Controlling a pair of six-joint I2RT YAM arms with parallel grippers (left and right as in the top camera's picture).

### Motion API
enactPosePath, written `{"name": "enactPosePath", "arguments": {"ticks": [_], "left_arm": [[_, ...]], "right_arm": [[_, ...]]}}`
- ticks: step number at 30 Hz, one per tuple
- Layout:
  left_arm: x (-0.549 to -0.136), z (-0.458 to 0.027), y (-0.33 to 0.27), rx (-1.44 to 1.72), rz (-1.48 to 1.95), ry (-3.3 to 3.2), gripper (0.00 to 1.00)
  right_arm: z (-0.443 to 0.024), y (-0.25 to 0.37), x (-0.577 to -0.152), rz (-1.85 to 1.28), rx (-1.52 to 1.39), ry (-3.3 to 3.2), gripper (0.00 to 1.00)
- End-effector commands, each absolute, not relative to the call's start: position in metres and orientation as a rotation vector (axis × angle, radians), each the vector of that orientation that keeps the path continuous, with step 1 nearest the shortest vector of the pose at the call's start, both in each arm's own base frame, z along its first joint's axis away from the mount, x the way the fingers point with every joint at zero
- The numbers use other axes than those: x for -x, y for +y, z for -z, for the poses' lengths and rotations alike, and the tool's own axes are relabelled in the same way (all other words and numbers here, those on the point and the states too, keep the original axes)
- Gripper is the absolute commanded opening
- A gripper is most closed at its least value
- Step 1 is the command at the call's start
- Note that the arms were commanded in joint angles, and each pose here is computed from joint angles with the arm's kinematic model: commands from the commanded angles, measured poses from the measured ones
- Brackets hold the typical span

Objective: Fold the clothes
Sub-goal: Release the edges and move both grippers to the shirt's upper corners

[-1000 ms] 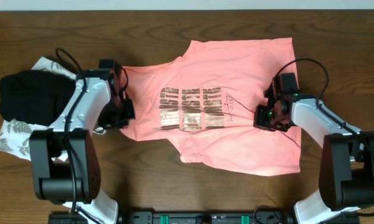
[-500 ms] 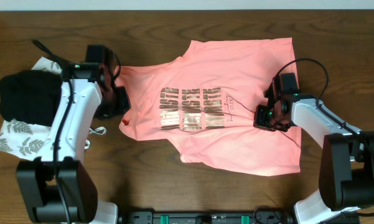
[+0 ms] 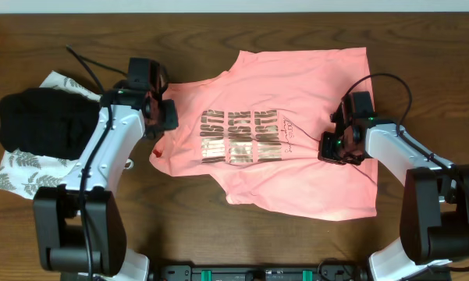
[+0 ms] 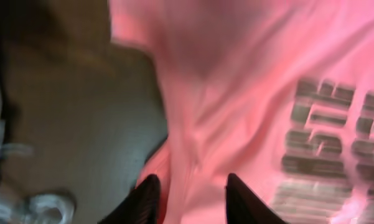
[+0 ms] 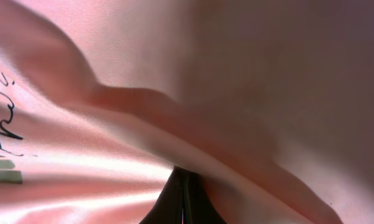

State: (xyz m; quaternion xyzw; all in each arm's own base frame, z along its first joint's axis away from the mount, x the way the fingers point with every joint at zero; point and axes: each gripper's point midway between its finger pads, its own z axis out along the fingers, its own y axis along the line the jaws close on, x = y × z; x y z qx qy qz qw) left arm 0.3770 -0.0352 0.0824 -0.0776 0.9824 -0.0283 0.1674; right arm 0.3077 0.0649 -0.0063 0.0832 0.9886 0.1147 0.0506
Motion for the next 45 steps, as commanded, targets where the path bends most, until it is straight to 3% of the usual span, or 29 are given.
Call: {"name": "enactPosePath", "arguments": {"ticks": [1,11,21,28,45], "left_arm": [[-0.387,-0.060,-0.049,0.113,0.135,2.824,0.27],[-0.428,-0.025,-0.063,0.026,0.171,2.735,0.06],[-0.446,0.040,-0.065,-0.014,0.159,2.746,0.06],[-0.501,0.032,-0.057,0.010,0.117,2.547,0.06],[-0.578,-0.051,-0.032,0.076,-0.045,2.258,0.07]], "right_arm": [[0.021,0.045,-0.296,-0.148,-0.137,3.047,0.03],[-0.046,0.055,-0.323,-0.227,-0.013,2.806,0.01],[-0.070,0.058,-0.329,-0.255,0.012,2.724,0.01],[-0.075,0.060,-0.347,-0.273,-0.034,2.655,0.01],[0.027,0.077,-0.328,-0.417,-0.168,2.933,0.01]]}}
